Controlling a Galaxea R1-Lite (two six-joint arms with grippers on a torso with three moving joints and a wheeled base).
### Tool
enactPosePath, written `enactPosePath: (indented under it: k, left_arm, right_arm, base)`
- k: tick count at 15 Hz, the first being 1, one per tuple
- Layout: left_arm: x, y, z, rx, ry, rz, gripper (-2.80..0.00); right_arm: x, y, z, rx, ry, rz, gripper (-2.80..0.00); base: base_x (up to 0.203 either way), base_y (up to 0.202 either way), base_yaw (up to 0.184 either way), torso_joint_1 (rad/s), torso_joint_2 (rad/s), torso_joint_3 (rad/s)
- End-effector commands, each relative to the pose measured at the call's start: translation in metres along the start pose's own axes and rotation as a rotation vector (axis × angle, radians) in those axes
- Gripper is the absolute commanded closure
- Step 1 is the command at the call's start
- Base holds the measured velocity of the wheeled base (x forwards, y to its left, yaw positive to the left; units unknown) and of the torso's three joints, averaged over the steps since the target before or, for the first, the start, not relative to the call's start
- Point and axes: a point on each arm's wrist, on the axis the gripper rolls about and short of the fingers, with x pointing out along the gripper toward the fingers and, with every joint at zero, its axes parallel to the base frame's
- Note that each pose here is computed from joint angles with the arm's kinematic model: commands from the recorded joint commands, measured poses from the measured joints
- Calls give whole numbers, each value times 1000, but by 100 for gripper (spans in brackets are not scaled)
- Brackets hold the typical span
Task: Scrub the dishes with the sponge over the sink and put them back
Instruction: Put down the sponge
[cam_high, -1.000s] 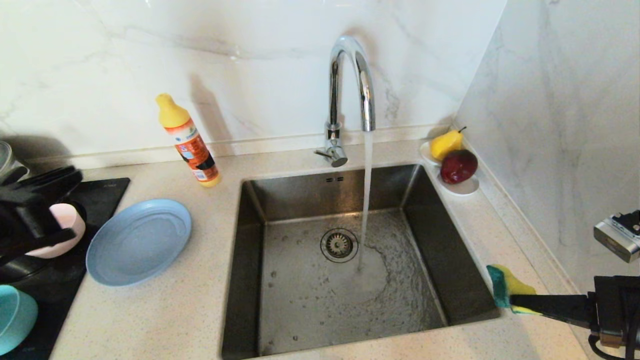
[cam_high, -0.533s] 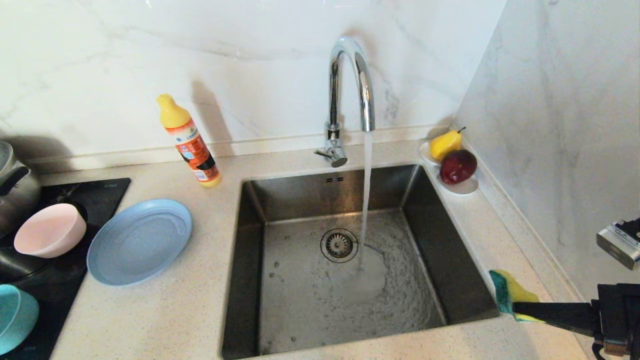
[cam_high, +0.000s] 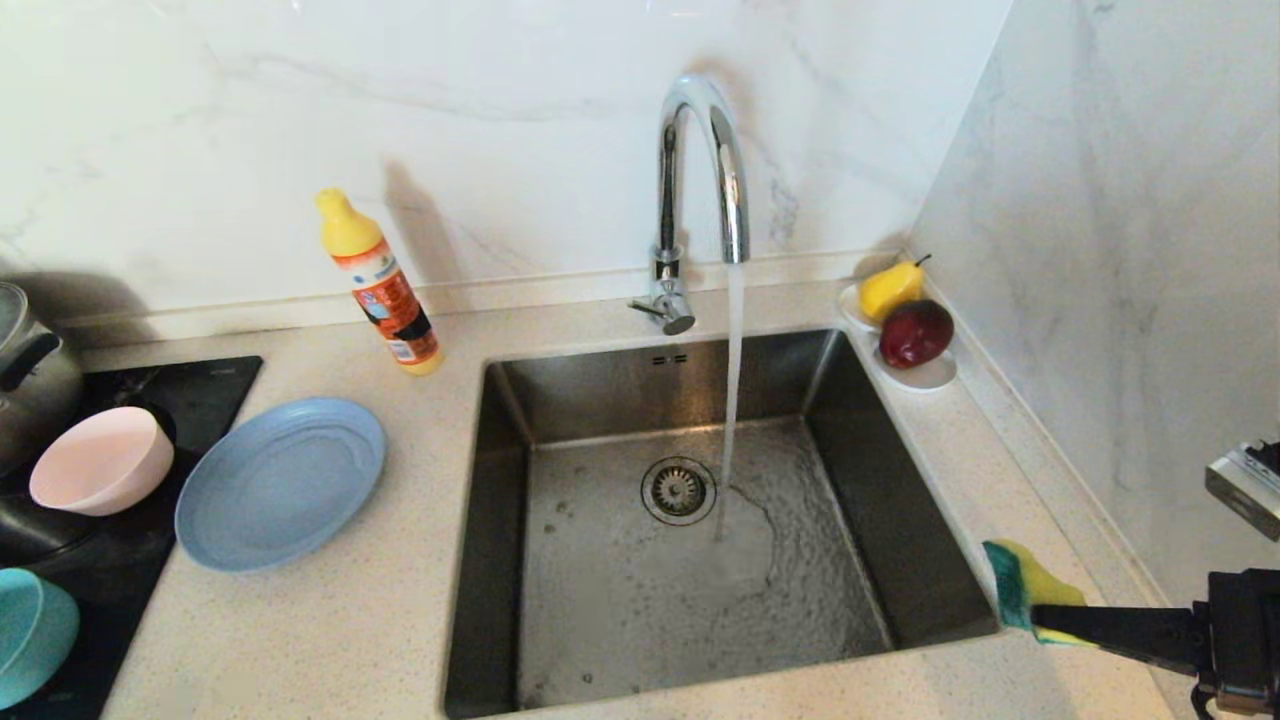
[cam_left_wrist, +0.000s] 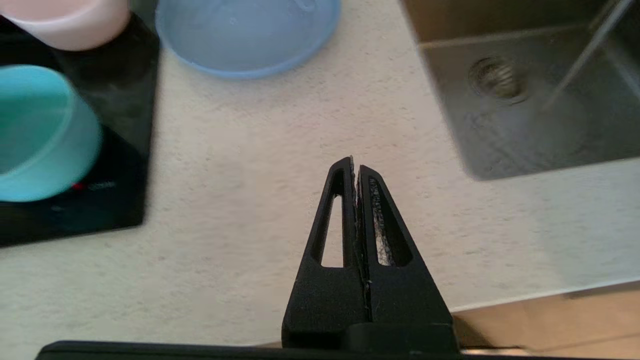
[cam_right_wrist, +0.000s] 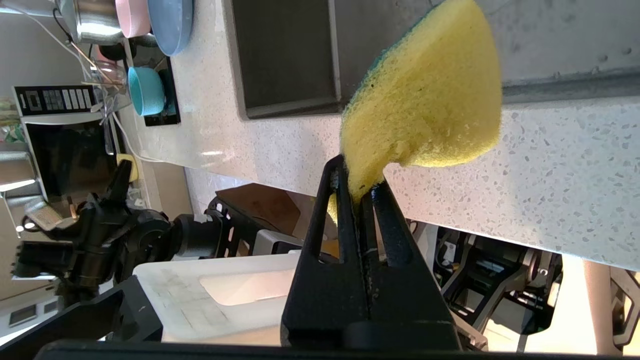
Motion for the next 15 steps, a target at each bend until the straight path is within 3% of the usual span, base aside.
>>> enactPosePath:
  k: [1, 9, 15]
  left_arm:
    - [2, 0, -3, 26, -38, 4, 0]
    - [2, 0, -2, 25, -41, 4, 0]
    - [2, 0, -2, 25, -41, 4, 0]
  right_arm:
    - [-1, 1, -1, 0, -2, 3, 0]
    - [-5, 0, 1, -64, -60, -64, 0]
    - [4, -17, -7, -203, -59, -278, 0]
  base:
    - [0, 0, 0, 0, 0, 0]
    - [0, 0, 0, 0, 0, 0]
    - [0, 0, 0, 0, 0, 0]
